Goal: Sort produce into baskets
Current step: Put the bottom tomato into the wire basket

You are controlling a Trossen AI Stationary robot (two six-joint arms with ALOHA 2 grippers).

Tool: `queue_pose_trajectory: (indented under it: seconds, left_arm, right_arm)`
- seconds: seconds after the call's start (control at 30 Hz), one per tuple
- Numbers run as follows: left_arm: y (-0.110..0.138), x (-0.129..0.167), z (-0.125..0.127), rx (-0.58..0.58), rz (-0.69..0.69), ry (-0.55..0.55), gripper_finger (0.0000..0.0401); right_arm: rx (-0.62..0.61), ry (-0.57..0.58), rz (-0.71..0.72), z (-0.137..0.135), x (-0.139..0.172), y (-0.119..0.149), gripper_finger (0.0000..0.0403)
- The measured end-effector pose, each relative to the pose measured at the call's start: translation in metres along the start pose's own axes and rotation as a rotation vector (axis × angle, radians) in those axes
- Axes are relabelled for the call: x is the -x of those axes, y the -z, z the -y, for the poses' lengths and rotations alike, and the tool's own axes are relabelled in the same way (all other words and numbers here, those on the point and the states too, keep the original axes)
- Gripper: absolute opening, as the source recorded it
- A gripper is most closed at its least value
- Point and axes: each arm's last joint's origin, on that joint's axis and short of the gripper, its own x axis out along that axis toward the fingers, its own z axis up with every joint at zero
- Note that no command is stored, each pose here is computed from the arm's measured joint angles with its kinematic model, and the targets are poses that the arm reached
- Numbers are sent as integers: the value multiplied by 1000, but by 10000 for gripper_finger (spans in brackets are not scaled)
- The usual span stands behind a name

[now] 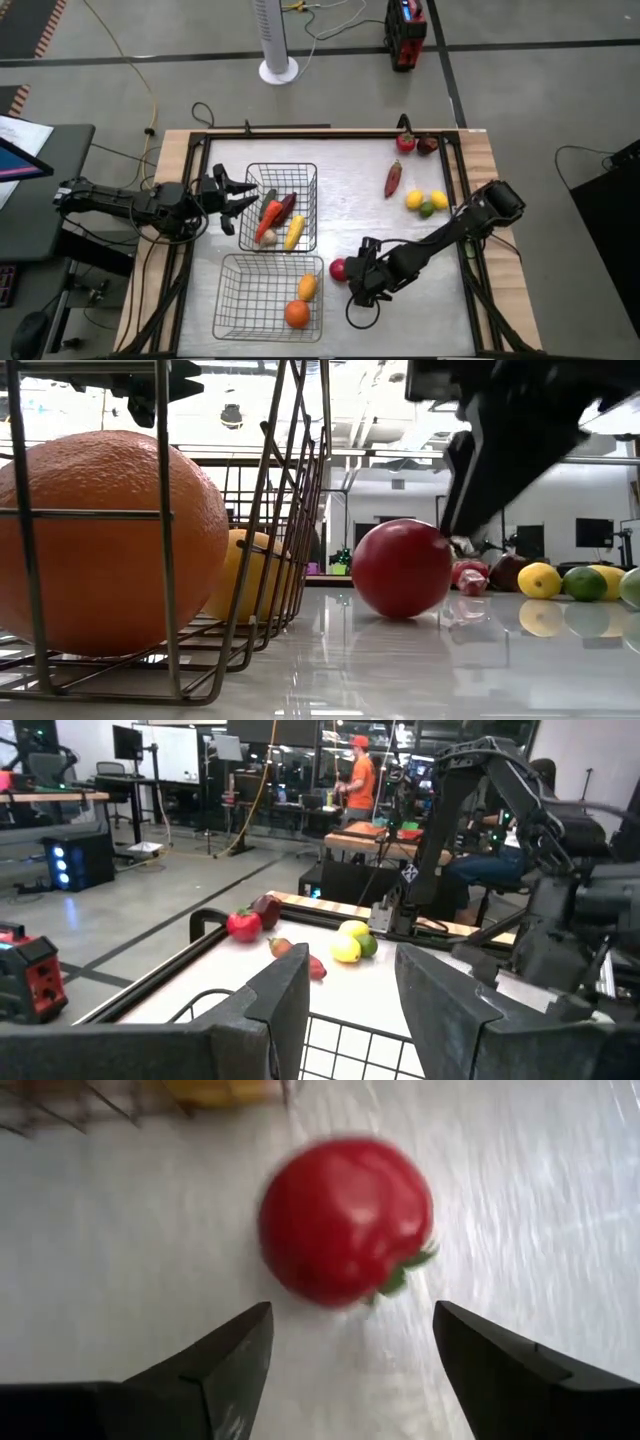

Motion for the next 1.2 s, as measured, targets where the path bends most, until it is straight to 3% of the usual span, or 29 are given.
queue_pose_trajectory:
  seconds: [0.37, 0.83, 1.0, 1.2]
  left_arm:
    - [0, 0, 0, 0, 0, 0, 137]
    - [0, 0, 0, 0, 0, 0, 137]
    - [0, 0, 0, 0, 0, 1, 137]
    - [0, 0, 0, 0, -1, 0, 137]
  right_arm:
    - [194, -60, 153, -10, -1, -14, 359]
    - [248, 17, 13, -13, -52, 3, 363]
    - [240, 30, -8, -9, -44, 3, 333]
    - [250, 51, -39, -2, -3, -15, 308]
